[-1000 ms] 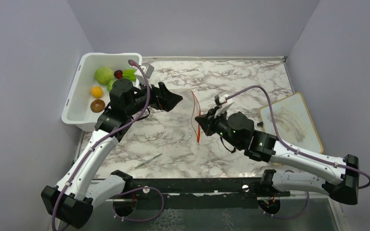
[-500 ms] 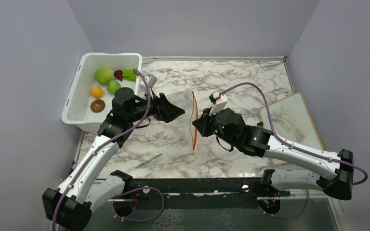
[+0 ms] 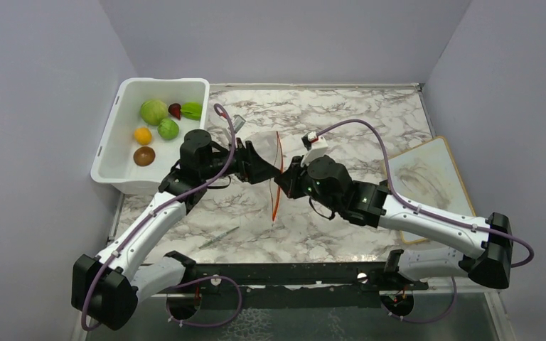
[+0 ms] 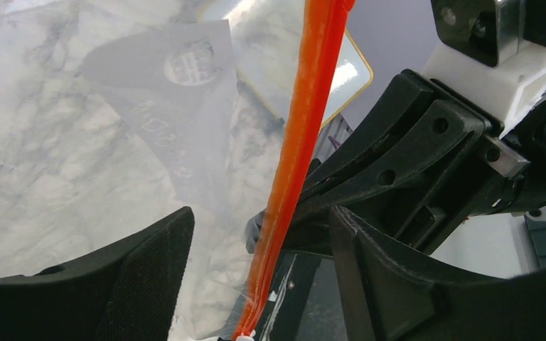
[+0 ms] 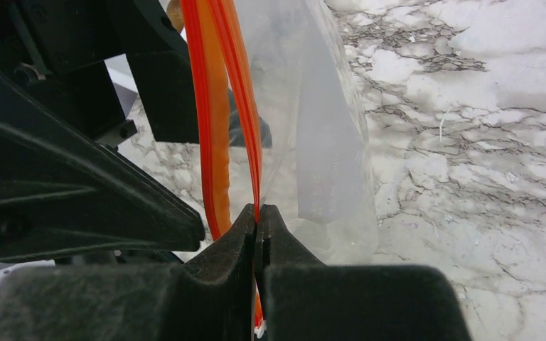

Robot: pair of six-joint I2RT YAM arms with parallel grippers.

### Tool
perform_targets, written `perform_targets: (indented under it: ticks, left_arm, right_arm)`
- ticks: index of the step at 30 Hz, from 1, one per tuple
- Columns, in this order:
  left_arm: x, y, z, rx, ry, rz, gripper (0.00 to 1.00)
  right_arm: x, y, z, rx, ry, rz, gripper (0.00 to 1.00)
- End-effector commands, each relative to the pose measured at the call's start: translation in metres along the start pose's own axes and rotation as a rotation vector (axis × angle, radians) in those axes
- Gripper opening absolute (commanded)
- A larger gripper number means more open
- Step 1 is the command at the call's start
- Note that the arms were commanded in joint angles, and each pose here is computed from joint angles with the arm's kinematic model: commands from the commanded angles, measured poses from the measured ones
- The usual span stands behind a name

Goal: Place the food in the zip-top bag and seal the zipper
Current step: Open the zipper of the food storage bag.

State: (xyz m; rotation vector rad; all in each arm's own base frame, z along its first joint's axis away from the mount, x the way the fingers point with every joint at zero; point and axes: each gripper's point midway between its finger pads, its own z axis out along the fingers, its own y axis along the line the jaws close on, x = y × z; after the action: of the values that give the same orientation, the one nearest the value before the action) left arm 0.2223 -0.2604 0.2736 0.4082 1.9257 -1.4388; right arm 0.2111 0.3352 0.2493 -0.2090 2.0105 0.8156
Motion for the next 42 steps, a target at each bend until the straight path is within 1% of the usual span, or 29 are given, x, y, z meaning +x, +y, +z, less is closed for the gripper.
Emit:
perform_targets:
  ticks: [1, 7, 8, 9, 10, 11, 14, 16, 19, 21, 24, 26, 28, 31, 32, 35, 37, 40, 42]
  left_arm:
    - [0.002, -0.003, 0.004, 0.015, -0.018, 0.016, 0.66]
    - [-0.009, 0.002, -0.004, -0.058, -0.098, 0.098, 0.42]
    - [-0.012, 0.002, -0.006, -0.076, -0.113, 0.111, 0.32]
    - [-0.016, 0.004, -0.008, -0.095, -0.129, 0.124, 0.21]
    - [-0.020, 0.005, -0.010, -0.114, -0.145, 0.137, 0.07]
    - [-0.022, 0.006, -0.011, -0.128, -0.151, 0.147, 0.00]
    - [-0.026, 0.012, -0.012, -0.173, -0.154, 0.162, 0.00]
    - [-0.030, 0.020, -0.013, -0.224, -0.153, 0.161, 0.00]
    - [-0.037, 0.039, -0.015, -0.348, -0.149, 0.138, 0.00]
    - [-0.040, 0.045, -0.016, -0.386, -0.139, 0.132, 0.00]
    - [-0.043, 0.046, -0.012, -0.389, -0.136, 0.114, 0.00]
    - [-0.044, 0.043, -0.007, -0.369, -0.122, 0.096, 0.00]
    - [-0.041, 0.038, 0.001, -0.325, -0.091, 0.071, 0.00]
    - [-0.033, 0.025, 0.014, -0.207, -0.036, 0.024, 0.00]
    - [-0.030, 0.021, 0.017, -0.173, -0.025, 0.003, 0.02]
    - [-0.023, 0.016, 0.022, -0.112, 0.005, -0.033, 0.23]
    - [-0.023, 0.016, 0.022, -0.113, 0.005, -0.030, 0.36]
    - [-0.029, 0.015, 0.019, -0.129, -0.025, -0.008, 0.42]
    - [-0.038, 0.013, 0.015, -0.153, -0.059, 0.026, 0.53]
  right_arm:
    - [-0.016, 0.021, 0.003, -0.064, -0.038, 0.048, 0.01]
    - [-0.010, 0.005, 0.000, -0.005, -0.039, 0.034, 0.01]
    - [-0.011, -0.001, -0.002, 0.015, -0.046, 0.025, 0.01]
    - [-0.011, -0.006, -0.003, 0.033, -0.049, 0.013, 0.01]
    - [-0.011, -0.012, -0.005, 0.050, -0.051, 0.001, 0.01]
    - [-0.012, -0.018, -0.007, 0.070, -0.053, -0.008, 0.01]
    - [-0.018, -0.034, -0.019, 0.132, -0.069, -0.039, 0.01]
    - [-0.029, -0.048, -0.031, 0.192, -0.111, -0.054, 0.01]
    - [-0.050, -0.069, -0.060, 0.277, -0.181, -0.061, 0.01]
    - [-0.062, -0.079, -0.082, 0.314, -0.224, -0.061, 0.01]
    - [-0.077, -0.091, -0.109, 0.343, -0.277, -0.058, 0.01]
    - [-0.080, -0.092, -0.118, 0.326, -0.293, -0.049, 0.01]
    - [-0.076, -0.083, -0.115, 0.255, -0.288, -0.060, 0.01]
    - [-0.065, -0.067, -0.103, 0.157, -0.262, -0.060, 0.01]
    - [-0.061, -0.064, -0.098, 0.140, -0.250, -0.060, 0.01]
    - [-0.053, -0.061, -0.084, 0.144, -0.213, -0.091, 0.01]
    - [-0.051, -0.064, -0.078, 0.187, -0.186, -0.128, 0.01]
    - [-0.054, -0.073, -0.080, 0.273, -0.148, -0.164, 0.01]
    - [-0.058, -0.078, -0.086, 0.300, -0.150, -0.178, 0.01]
